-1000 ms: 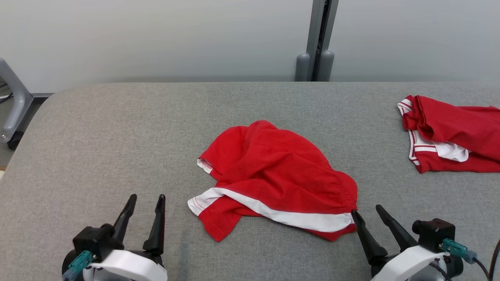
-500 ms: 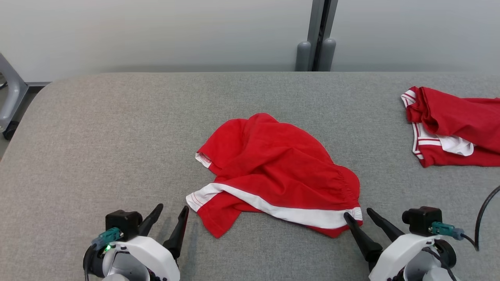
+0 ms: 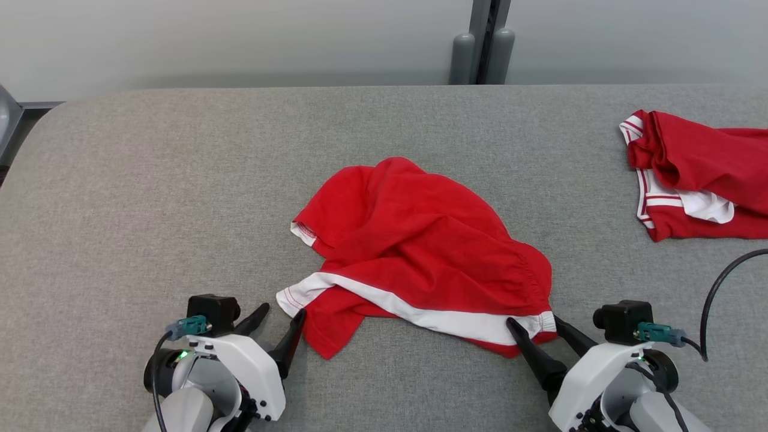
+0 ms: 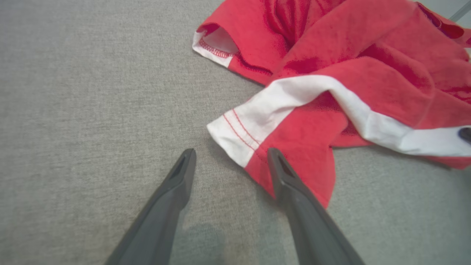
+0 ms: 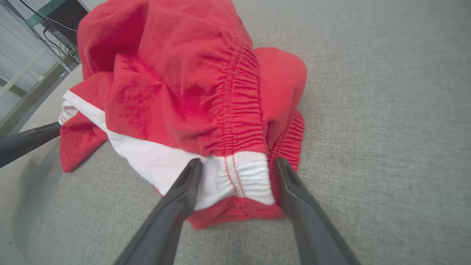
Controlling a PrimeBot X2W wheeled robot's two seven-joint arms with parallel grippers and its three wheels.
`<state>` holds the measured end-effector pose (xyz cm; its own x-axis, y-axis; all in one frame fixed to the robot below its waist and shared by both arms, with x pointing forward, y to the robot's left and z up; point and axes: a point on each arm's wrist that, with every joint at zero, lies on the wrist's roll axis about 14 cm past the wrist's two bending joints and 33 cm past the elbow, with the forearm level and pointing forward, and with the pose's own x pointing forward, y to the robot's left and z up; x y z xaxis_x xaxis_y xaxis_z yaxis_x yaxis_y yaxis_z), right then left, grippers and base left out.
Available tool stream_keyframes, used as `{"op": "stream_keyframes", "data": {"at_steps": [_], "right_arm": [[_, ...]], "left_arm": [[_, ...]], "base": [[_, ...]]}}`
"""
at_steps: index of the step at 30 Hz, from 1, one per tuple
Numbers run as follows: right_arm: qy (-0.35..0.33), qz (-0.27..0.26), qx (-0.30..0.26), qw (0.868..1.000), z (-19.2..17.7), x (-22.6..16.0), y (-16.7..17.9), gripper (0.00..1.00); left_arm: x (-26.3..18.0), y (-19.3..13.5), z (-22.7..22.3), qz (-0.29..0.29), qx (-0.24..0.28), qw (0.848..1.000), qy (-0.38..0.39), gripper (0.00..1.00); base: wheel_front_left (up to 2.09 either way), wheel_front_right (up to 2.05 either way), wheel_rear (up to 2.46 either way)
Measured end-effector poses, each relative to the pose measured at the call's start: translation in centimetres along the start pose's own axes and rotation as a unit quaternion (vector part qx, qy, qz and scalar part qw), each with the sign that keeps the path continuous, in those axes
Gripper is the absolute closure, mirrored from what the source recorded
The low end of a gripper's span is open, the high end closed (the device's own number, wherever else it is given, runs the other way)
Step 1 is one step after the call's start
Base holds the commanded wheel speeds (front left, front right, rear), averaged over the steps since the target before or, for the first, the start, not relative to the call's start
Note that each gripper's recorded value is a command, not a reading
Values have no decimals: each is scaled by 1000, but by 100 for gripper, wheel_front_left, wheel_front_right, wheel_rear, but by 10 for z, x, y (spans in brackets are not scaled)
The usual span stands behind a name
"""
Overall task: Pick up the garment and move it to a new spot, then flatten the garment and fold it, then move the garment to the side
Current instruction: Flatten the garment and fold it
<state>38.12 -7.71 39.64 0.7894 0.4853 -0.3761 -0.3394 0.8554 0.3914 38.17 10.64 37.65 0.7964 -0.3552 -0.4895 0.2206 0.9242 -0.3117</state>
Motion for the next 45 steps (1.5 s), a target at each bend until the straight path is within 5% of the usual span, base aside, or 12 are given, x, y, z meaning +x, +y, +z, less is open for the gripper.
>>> {"op": "stream_keyframes", "data": {"at_steps": [6,9,10,11,12,13,15,18,45], "right_arm": [[6,0,5,1000,-4,2,0,0],[6,1,6,1000,-4,2,0,26],[8,1,7,1000,-6,2,0,33],[8,2,8,1000,-7,1,1,51],[9,3,8,1000,-7,1,2,55],[10,5,9,1000,-8,1,3,55],[12,9,9,1000,-10,1,6,69],[11,13,10,1000,-9,1,9,100],[-124,64,13,990,59,-28,34,100]], "left_arm": [[9,1,2,-6,5,1000,1,0],[10,0,4,-9,5,1000,-1,3],[10,0,2,-9,5,1000,0,13],[9,-1,2,-11,4,1000,0,36],[9,-3,2,-14,3,1000,-1,61],[10,-4,3,-16,3,1000,-2,61],[9,-6,5,-20,4,1000,-3,100],[7,-6,4,-22,4,1000,-2,100],[-55,1,76,-5,33,986,-161,100]], "base": [[0,0,0],[0,0,0],[0,0,0],[0,0,0],[0,0,0],[0,0,0],[0,0,0],[0,0,0],[0,0,0]]}}
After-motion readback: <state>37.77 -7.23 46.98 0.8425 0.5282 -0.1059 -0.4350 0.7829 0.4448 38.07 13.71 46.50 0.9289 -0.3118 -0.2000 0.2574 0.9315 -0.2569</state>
